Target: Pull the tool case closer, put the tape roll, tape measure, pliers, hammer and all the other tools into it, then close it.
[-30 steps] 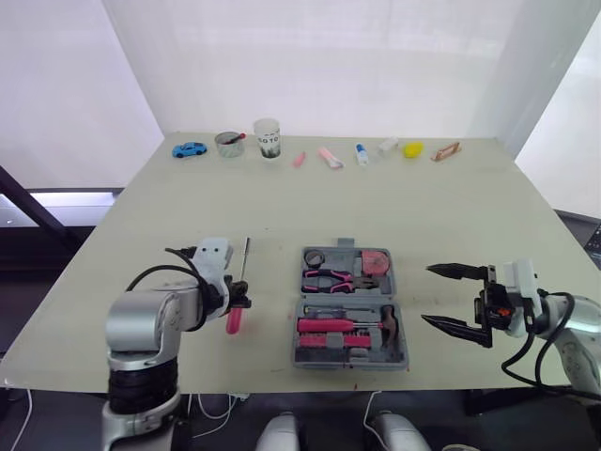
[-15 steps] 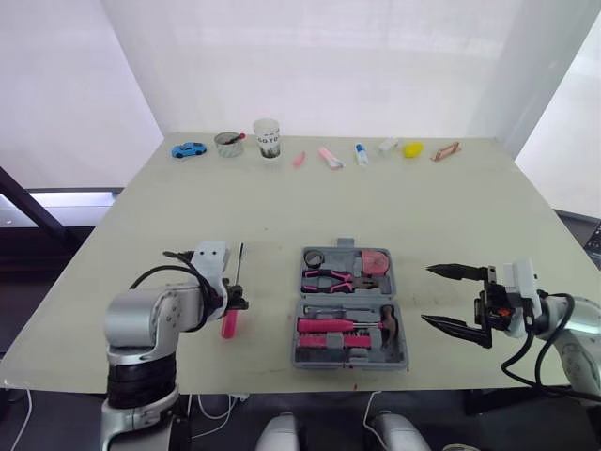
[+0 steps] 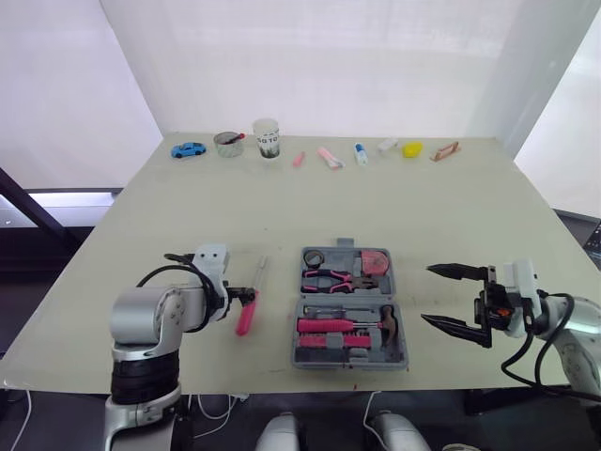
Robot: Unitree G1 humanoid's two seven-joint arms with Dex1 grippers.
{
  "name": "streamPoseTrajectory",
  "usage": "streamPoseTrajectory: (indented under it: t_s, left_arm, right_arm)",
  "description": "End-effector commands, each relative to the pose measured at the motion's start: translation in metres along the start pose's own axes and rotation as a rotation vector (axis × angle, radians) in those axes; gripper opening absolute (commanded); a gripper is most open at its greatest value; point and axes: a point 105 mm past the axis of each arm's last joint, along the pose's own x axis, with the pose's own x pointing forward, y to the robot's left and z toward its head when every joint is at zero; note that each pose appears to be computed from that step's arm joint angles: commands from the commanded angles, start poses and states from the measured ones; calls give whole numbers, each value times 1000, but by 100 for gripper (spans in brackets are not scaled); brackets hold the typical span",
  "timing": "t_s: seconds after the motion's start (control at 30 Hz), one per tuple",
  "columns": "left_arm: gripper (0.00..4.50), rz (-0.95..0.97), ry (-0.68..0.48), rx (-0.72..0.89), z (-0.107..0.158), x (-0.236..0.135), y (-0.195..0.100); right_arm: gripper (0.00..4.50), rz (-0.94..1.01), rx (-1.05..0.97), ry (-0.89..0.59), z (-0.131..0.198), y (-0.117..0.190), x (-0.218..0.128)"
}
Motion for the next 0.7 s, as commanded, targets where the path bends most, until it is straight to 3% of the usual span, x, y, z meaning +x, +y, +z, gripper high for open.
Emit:
streamPoseTrajectory:
  t_s: [0.03, 0.43, 0.7]
  left_arm:
    - [443, 22, -60, 41, 2, -3, -2]
    - [443, -66, -256, 60, -6, 6, -30]
    - [443, -75, -360, 59, -10, 18, -32]
  right_arm:
    - [450, 0, -43, -25, 9, -1, 1]
    - [450, 2, -42, -18, 8, -1, -1]
    - [450, 3, -44, -19, 8, -2, 0]
